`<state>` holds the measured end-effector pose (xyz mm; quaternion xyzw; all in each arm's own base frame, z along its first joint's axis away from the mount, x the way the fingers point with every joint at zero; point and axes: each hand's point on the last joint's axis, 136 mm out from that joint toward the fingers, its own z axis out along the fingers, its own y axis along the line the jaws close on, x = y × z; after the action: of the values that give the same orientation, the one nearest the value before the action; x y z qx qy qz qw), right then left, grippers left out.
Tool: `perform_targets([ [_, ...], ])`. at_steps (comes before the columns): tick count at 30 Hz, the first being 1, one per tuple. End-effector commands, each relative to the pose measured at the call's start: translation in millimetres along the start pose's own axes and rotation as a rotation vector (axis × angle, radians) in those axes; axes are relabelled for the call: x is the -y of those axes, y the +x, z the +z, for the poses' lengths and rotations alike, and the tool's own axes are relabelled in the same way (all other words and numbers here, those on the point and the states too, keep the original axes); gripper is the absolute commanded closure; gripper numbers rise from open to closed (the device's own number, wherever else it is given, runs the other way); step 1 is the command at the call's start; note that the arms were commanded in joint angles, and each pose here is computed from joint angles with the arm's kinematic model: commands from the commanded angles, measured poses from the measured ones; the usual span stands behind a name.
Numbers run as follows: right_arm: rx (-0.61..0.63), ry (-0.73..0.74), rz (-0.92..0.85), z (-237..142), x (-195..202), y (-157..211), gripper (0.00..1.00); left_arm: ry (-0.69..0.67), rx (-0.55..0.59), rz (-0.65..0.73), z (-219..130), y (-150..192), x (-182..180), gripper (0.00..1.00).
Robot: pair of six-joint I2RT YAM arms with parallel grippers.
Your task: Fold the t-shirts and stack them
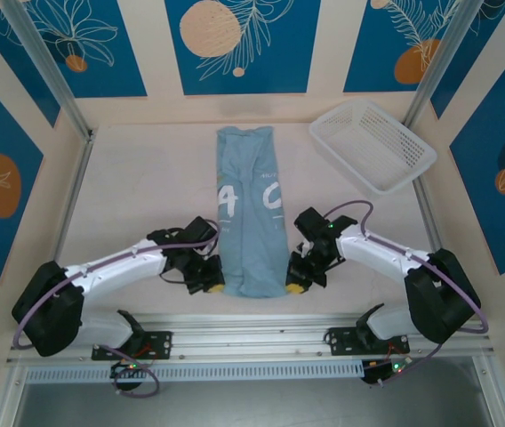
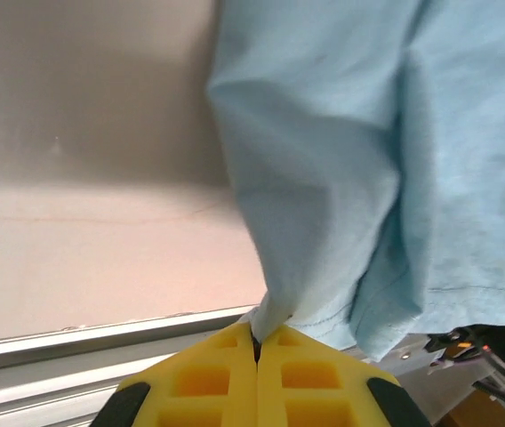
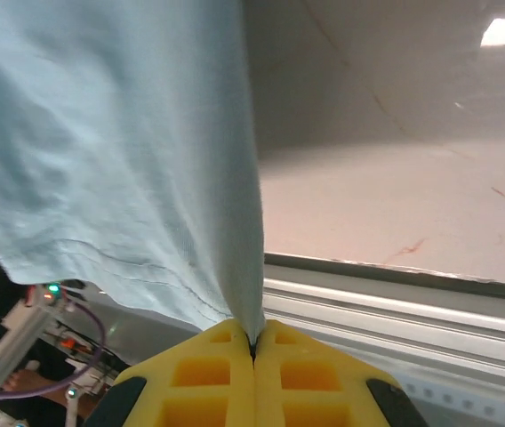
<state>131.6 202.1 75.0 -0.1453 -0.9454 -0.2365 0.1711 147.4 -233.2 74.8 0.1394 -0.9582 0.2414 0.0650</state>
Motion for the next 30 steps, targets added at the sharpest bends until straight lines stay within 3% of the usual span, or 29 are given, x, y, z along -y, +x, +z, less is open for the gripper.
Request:
perform_targets([
  [1,0.037,-0.038,0.039,-26,-19,-7,1.00,0.024,0.128,-0.003,-23,-28,17,1.00],
  [10,0.167,-0.119,-0.018,-80,-82,-81,1.00,0.137,0.272,-0.094,-60,-107,55,1.00],
  [15,0.234,-0.146,-0.015,-103,-110,-142,1.00,0.180,0.333,-0.116,-75,-173,77,1.00],
  [23,0.281,-0.133,0.033,-95,-130,-249,1.00,0.146,0.337,-0.087,-56,-274,101,1.00],
  [24,0.283,-0.144,0.029,-91,-132,-262,0.97,0.136,0.320,-0.098,-48,-283,98,1.00],
  [25,0.284,-0.152,0.024,-89,-134,-272,0.84,0.138,0.297,-0.111,-42,-288,96,0.94],
  [27,0.279,-0.146,0.026,-86,-134,-287,0.57,0.123,0.280,-0.130,-37,-295,92,0.67],
  [30,0.331,-0.152,-0.015,-103,-139,-292,0.36,0.070,0.316,-0.133,-50,-292,85,0.44],
])
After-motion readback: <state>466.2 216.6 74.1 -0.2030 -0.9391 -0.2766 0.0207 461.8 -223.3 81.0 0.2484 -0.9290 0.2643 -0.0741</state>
